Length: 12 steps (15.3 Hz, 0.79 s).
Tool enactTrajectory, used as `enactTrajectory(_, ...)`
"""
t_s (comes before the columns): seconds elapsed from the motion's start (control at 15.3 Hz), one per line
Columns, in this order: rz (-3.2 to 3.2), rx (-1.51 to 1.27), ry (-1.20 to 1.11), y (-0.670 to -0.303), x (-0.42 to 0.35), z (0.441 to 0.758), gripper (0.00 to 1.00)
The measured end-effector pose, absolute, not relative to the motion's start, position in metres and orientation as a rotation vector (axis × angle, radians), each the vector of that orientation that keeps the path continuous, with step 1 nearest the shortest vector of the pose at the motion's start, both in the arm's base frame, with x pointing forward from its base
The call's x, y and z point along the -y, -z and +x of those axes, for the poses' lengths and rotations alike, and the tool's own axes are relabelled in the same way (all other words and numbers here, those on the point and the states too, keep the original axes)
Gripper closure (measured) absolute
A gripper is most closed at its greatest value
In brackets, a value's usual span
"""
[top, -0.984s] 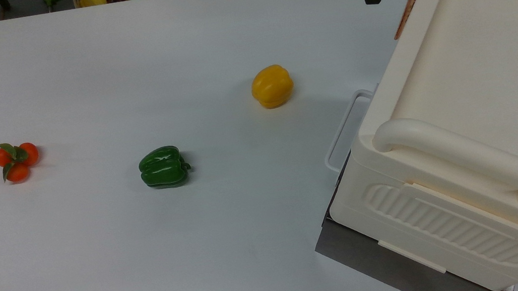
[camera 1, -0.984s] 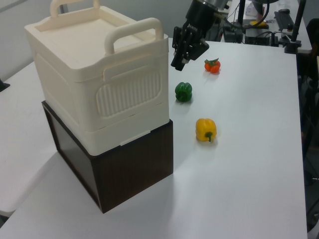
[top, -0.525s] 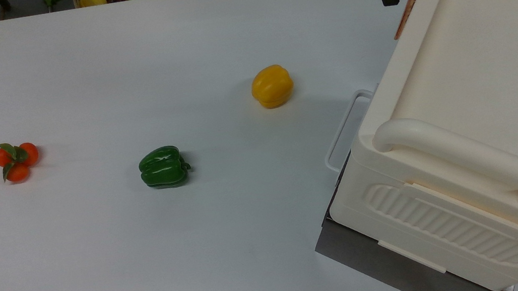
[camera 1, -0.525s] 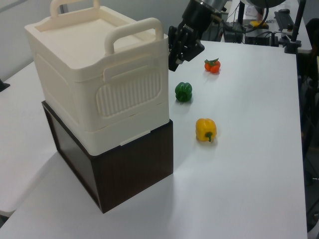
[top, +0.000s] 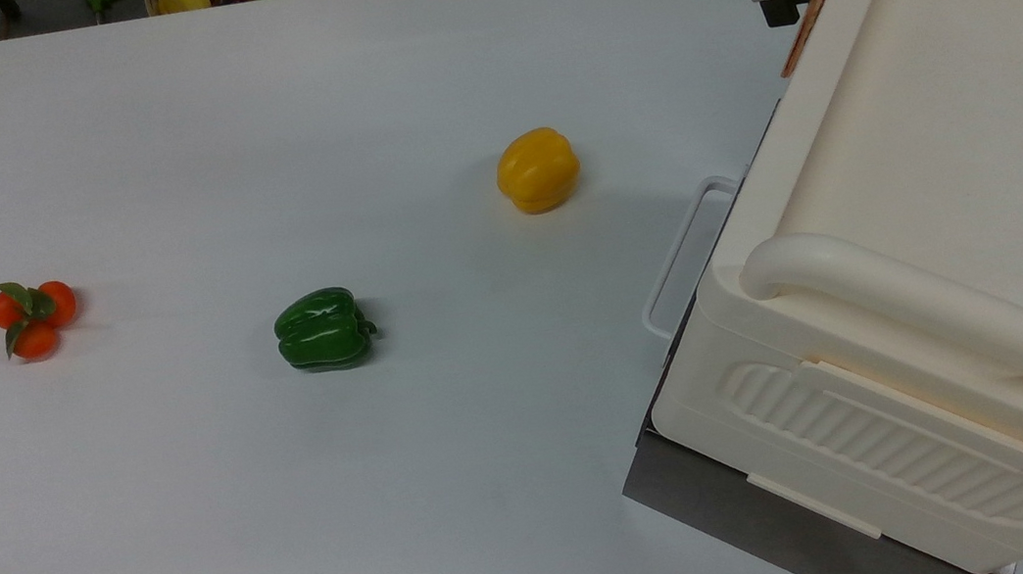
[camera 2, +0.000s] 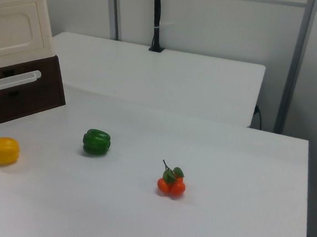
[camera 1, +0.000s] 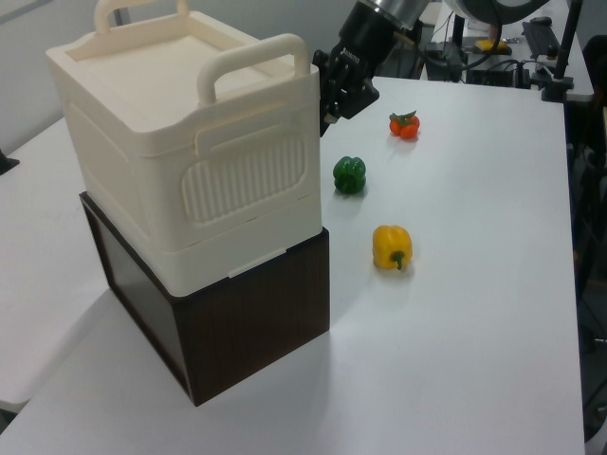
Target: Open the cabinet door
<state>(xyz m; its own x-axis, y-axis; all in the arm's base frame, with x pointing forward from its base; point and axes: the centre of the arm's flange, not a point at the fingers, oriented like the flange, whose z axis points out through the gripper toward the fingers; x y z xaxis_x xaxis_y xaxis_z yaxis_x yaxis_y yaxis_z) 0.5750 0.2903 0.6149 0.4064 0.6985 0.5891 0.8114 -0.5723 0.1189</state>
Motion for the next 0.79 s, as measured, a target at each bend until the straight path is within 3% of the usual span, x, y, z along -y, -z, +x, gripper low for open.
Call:
enactTrajectory(0.26, -2.451, 1.356, 0.92, -0.6121, -0.3001, 0.5743, 0.73)
enactTrajectory(0.39, -2.45, 1.359, 0.921, -0.612, -0.2993, 0.5748, 0.85)
enactTrajectory(0.79, -2.449, 1.35, 0.92, -0.6124, -0.2989, 0.5749, 0.85)
